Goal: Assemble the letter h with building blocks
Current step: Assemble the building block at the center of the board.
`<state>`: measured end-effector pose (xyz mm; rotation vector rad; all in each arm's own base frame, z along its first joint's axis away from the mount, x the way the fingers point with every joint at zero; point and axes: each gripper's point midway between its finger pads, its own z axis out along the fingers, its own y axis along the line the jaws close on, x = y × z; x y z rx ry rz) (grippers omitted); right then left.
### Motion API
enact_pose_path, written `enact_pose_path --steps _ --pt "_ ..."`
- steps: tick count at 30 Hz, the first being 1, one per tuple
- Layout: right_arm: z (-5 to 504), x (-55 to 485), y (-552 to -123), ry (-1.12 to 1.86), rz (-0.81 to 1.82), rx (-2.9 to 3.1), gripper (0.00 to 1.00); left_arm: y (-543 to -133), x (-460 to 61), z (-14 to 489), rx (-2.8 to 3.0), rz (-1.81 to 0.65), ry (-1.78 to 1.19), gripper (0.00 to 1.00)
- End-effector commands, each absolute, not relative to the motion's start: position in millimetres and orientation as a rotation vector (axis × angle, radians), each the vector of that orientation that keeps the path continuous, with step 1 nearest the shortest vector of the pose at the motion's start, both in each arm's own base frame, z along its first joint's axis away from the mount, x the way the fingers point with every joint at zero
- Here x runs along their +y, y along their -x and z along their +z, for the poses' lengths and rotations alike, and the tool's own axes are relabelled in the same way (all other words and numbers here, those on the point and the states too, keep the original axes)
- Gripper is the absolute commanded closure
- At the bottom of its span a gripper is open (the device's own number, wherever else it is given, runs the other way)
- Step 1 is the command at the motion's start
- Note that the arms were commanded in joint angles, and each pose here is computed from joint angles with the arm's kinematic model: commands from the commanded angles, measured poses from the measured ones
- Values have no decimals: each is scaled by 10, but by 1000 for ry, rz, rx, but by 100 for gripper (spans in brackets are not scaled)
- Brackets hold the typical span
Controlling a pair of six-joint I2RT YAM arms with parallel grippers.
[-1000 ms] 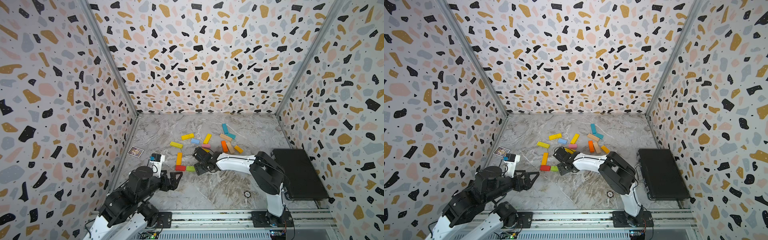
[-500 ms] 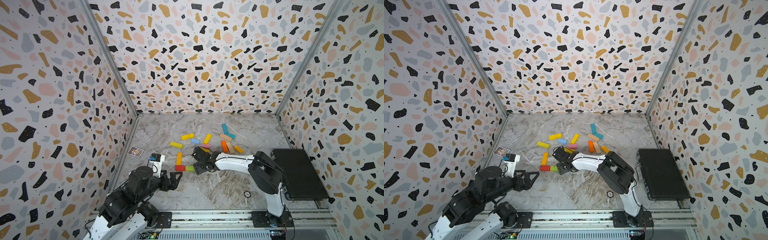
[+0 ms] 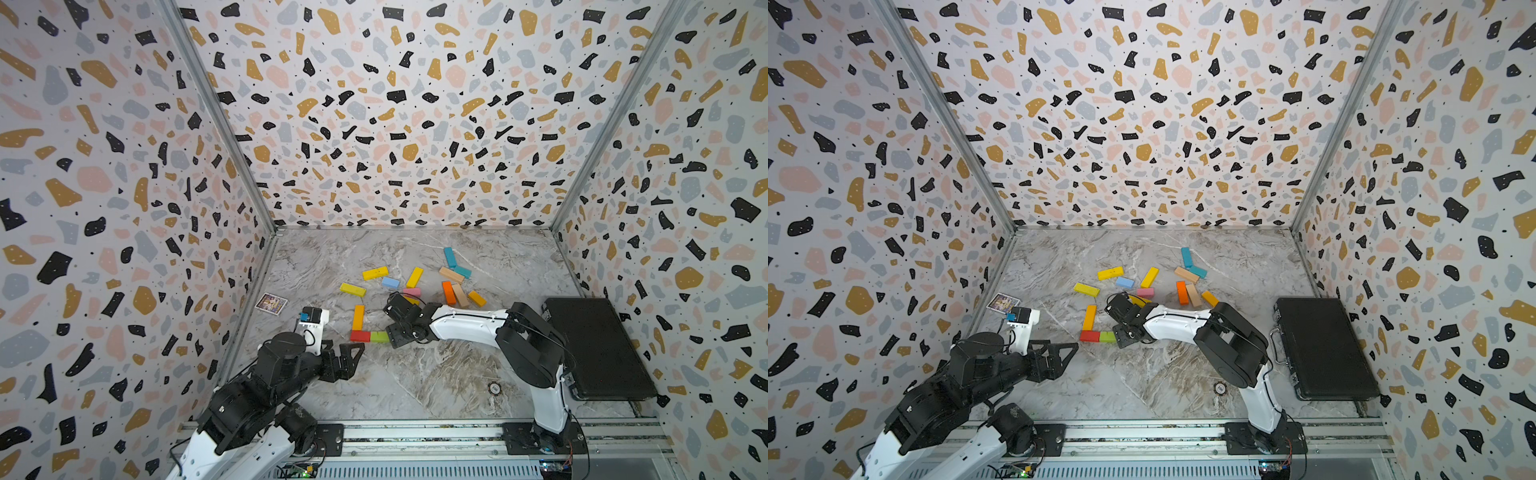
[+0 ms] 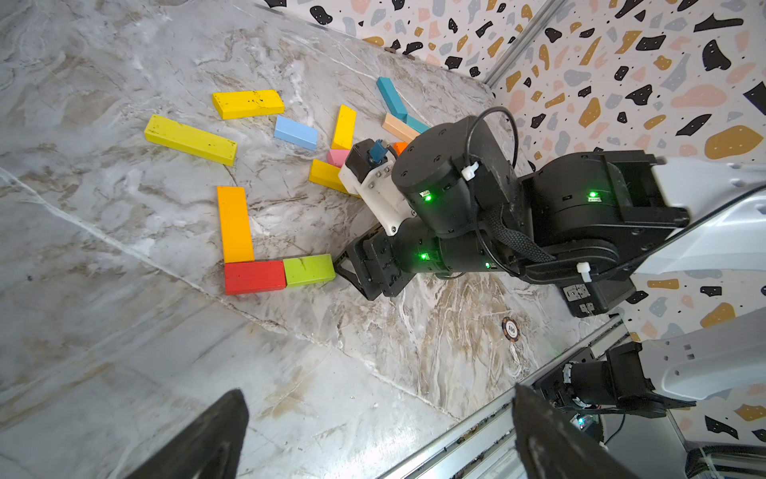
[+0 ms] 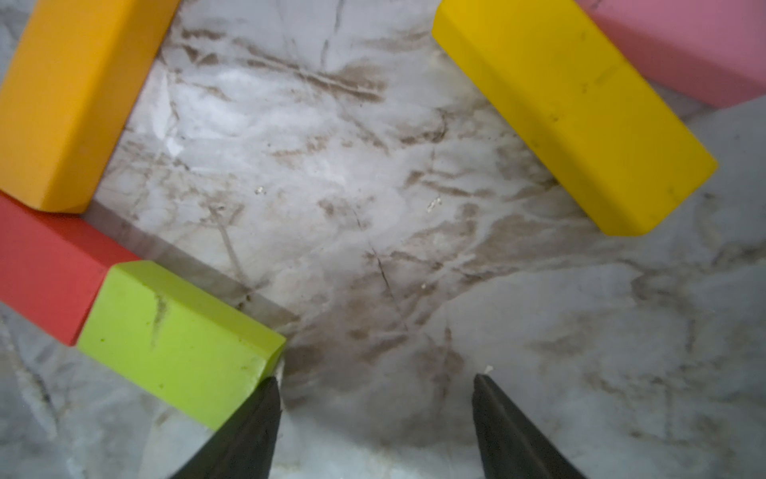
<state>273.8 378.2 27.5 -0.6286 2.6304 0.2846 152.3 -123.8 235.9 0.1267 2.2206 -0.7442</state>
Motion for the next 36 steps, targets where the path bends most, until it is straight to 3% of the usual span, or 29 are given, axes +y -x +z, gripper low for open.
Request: enact_pose_path --steps 1,30,36 --pt "89 3668 -2600 612 255 2702 26 -1583 -1249 2387 2197 -732 -130 1" --pt "141 3684 -2354 650 232 2671 26 -1592 -1234 2364 2203 -721 -121 1" --pt "250 3570 -2454 602 166 2620 22 -1604 -1232 2363 2206 -717 -113 1"
